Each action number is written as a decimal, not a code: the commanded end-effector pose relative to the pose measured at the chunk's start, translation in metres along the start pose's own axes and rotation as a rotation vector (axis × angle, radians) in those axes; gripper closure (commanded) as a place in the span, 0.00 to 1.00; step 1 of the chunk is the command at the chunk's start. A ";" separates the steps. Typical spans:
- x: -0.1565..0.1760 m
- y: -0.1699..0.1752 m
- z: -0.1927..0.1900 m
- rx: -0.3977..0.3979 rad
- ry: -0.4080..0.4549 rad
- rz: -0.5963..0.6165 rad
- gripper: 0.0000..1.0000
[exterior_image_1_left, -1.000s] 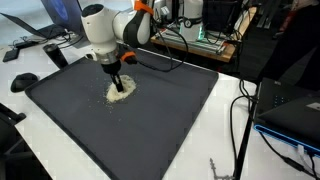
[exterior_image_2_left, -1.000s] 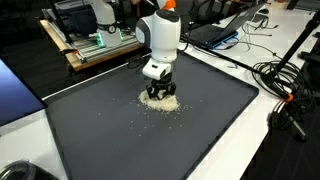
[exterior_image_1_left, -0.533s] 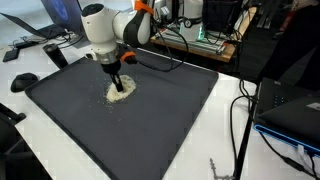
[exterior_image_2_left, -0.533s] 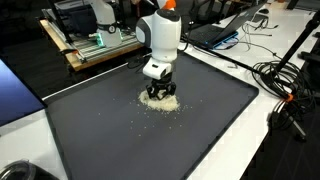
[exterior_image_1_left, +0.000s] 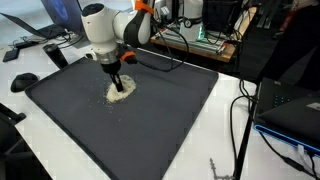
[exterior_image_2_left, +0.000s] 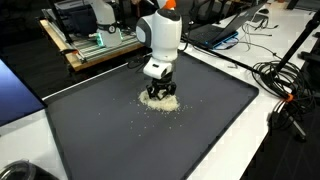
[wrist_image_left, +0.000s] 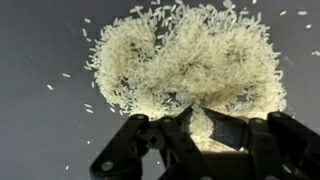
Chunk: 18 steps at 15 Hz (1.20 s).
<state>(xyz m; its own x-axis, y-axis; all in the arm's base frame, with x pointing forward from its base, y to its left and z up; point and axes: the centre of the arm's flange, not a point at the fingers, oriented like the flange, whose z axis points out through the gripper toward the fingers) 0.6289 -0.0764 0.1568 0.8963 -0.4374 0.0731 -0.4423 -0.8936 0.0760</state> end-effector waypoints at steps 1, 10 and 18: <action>-0.005 0.002 -0.008 -0.003 0.017 -0.017 0.99; -0.004 0.003 -0.013 0.011 0.016 -0.027 0.53; -0.008 0.008 -0.033 0.012 0.023 -0.044 0.01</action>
<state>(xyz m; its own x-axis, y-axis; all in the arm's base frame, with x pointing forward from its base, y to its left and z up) 0.6303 -0.0762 0.1714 0.9039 -0.4181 0.0898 -0.4243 -0.9030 0.0668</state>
